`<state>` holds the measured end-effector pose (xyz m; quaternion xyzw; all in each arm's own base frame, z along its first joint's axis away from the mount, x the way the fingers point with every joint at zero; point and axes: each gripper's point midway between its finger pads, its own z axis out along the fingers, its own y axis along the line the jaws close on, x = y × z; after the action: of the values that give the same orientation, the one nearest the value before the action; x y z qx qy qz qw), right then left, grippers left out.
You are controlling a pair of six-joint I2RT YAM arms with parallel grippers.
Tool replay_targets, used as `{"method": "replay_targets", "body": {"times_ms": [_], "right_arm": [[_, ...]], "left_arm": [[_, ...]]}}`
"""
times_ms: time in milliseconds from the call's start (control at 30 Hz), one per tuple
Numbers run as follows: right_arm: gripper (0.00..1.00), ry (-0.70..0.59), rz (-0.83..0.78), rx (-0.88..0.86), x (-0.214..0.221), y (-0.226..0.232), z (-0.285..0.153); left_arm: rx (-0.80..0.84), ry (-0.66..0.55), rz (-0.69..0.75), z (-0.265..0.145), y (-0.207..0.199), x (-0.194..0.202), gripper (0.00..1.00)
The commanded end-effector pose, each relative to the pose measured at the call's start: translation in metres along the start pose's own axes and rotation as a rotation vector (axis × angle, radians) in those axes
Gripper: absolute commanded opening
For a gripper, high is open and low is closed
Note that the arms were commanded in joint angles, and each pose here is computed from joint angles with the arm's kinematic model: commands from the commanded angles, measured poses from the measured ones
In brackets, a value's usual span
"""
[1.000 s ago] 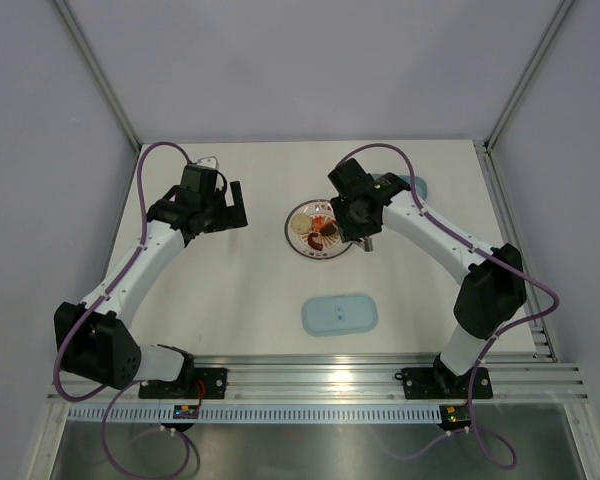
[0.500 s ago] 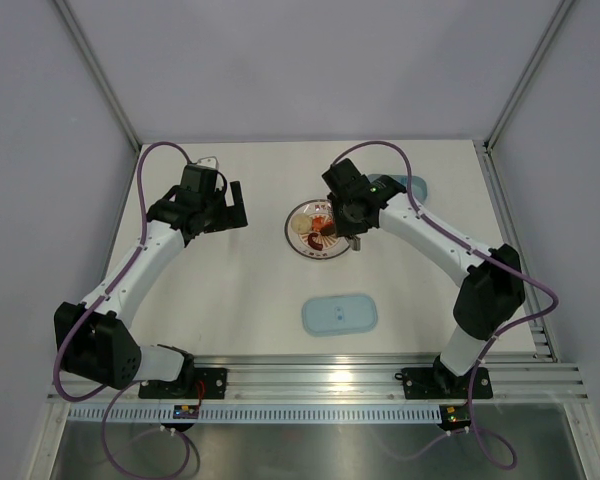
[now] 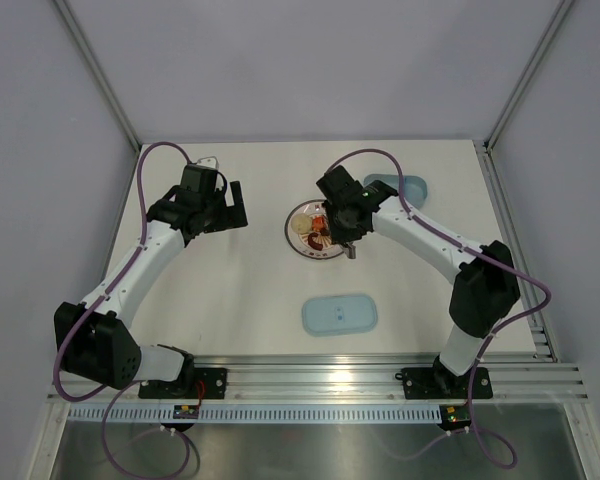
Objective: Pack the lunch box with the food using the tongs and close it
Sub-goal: Adjust the fake food on the plate.
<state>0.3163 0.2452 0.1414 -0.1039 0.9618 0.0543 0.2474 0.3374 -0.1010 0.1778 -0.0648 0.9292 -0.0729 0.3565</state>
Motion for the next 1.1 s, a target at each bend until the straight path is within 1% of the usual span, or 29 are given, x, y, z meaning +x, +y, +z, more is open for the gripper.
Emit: {"method": "replay_targets", "body": {"times_ms": [0,167,300,433,567,667,733,867,900,1067], "right_arm": [[0.26,-0.026,0.021,-0.002,0.002,-0.002,-0.016],[0.27,-0.003,0.017,0.045,0.014,-0.016,-0.025],[0.27,-0.006,0.013,0.067,0.014,-0.022,-0.033],[0.27,-0.051,0.03,0.045,0.002,-0.019,-0.046],[0.27,-0.104,0.055,0.005,-0.016,-0.007,-0.047],[0.27,-0.12,0.063,-0.034,-0.029,0.006,-0.038],[0.27,-0.107,0.058,-0.043,-0.032,0.012,-0.028],[0.27,-0.062,0.053,-0.049,-0.022,0.016,-0.014],[0.27,-0.041,0.052,-0.045,-0.013,0.013,-0.009],[0.27,0.003,0.071,-0.04,0.01,0.008,-0.005]], "left_arm": [[0.019,-0.019,-0.012,0.0,-0.004,-0.005,0.99],[0.028,-0.015,-0.012,0.002,-0.006,-0.005,0.99],[0.035,-0.02,-0.018,0.0,-0.008,-0.008,0.99],[0.035,-0.022,-0.017,0.0,-0.008,-0.008,0.99],[0.042,-0.009,-0.021,0.002,-0.01,-0.005,0.99],[0.055,-0.008,-0.025,0.002,-0.013,-0.007,0.99],[0.053,-0.009,-0.026,0.001,-0.012,-0.008,0.99],[0.046,-0.017,-0.016,-0.001,-0.011,-0.01,0.99],[0.045,-0.019,-0.016,-0.001,-0.011,-0.011,0.99],[0.057,-0.004,-0.023,0.003,-0.014,-0.007,0.99]]}}
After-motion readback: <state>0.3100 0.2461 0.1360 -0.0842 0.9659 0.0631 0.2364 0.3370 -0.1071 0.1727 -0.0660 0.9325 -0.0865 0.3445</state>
